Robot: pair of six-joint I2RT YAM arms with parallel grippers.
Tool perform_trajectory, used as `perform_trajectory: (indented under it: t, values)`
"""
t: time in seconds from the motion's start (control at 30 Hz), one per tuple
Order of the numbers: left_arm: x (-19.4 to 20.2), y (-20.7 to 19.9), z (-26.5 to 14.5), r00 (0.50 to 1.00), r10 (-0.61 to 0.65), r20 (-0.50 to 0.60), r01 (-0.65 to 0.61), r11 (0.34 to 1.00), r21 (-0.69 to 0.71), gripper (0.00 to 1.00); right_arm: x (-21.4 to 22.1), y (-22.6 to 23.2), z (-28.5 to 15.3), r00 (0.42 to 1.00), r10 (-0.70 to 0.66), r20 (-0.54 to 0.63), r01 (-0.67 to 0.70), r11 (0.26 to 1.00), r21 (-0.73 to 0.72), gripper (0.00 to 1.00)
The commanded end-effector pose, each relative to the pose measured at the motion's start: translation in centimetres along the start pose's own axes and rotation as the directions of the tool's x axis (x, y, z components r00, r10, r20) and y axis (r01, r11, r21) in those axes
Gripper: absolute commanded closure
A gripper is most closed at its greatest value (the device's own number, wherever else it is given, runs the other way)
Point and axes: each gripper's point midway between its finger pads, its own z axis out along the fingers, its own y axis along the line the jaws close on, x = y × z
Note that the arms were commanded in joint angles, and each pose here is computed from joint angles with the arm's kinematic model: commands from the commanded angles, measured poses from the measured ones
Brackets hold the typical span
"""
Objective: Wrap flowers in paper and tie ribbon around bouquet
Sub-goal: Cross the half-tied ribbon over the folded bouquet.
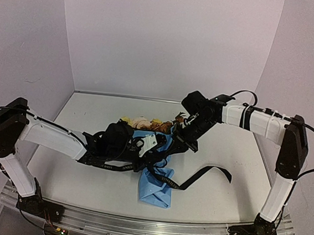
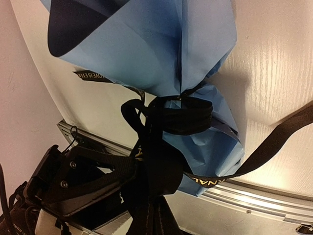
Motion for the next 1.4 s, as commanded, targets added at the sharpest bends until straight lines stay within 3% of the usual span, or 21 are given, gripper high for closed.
perform_trajectory:
  t: [0.0, 0.17, 0.33, 0.43, 0.63, 0.7, 0.9, 1.1, 1.23, 1.37]
  values:
    - [-3.0, 0.7, 0.1, 0.995, -0.037, 0.09, 0.039, 0.999, -0.014, 0.97, -0.2, 0.0, -0.8, 0.997, -0.059, 0.057, 0.059, 0.998, 0.005, 0.93]
    - [-3.0, 2.5, -1.3, 0.978, -0.142, 0.152, 0.16, 0.98, -0.115, 1.0, 0.0, -1.2, -1.9, 0.969, -0.205, 0.138, 0.204, 0.979, 0.021, 0.73]
    - [-3.0, 3.4, -2.0, 0.957, -0.224, 0.185, 0.254, 0.955, -0.154, 1.0, 0.5, -2.9, -3.5, 0.88, -0.401, 0.255, 0.4, 0.915, 0.057, 0.63]
    - [-2.7, 4.0, -2.4, 0.941, -0.269, 0.205, 0.308, 0.933, -0.185, 1.0, 1.0, -4.2, -2.9, 0.78, -0.547, 0.303, 0.545, 0.833, 0.098, 0.58]
    - [-2.0, 4.0, -2.7, 0.916, -0.326, 0.233, 0.37, 0.912, -0.18, 1.0, 4.1, -7.1, 1.3, 0.534, -0.816, 0.222, 0.807, 0.57, 0.156, 0.54]
    - [-1.8, 4.0, -2.8, 0.908, -0.346, 0.236, 0.391, 0.903, -0.179, 1.0, 4.0, -7.1, 2.2, 0.476, -0.846, 0.239, 0.838, 0.519, 0.166, 0.53]
    - [-1.4, 4.0, -3.4, 0.91, -0.341, 0.237, 0.388, 0.902, -0.189, 1.0, 3.3, -7.0, 4.2, 0.39, -0.884, 0.26, 0.876, 0.443, 0.192, 0.53]
    - [-1.6, 4.1, -4.4, 0.914, -0.326, 0.242, 0.376, 0.905, -0.199, 1.0, 3.7, -6.7, 5.7, 0.266, -0.941, 0.21, 0.918, 0.314, 0.242, 0.49]
    - [-1.6, 4.4, -4.7, 0.908, -0.336, 0.249, 0.387, 0.902, -0.194, 1.0, 3.8, -6.9, 6.2, 0.233, -0.954, 0.187, 0.93, 0.275, 0.244, 0.48]
    - [-1.6, 4.8, -4.5, 0.905, -0.344, 0.25, 0.395, 0.898, -0.193, 1.0, 4.1, -7.4, 6.0, 0.276, -0.944, 0.179, 0.921, 0.313, 0.233, 0.51]
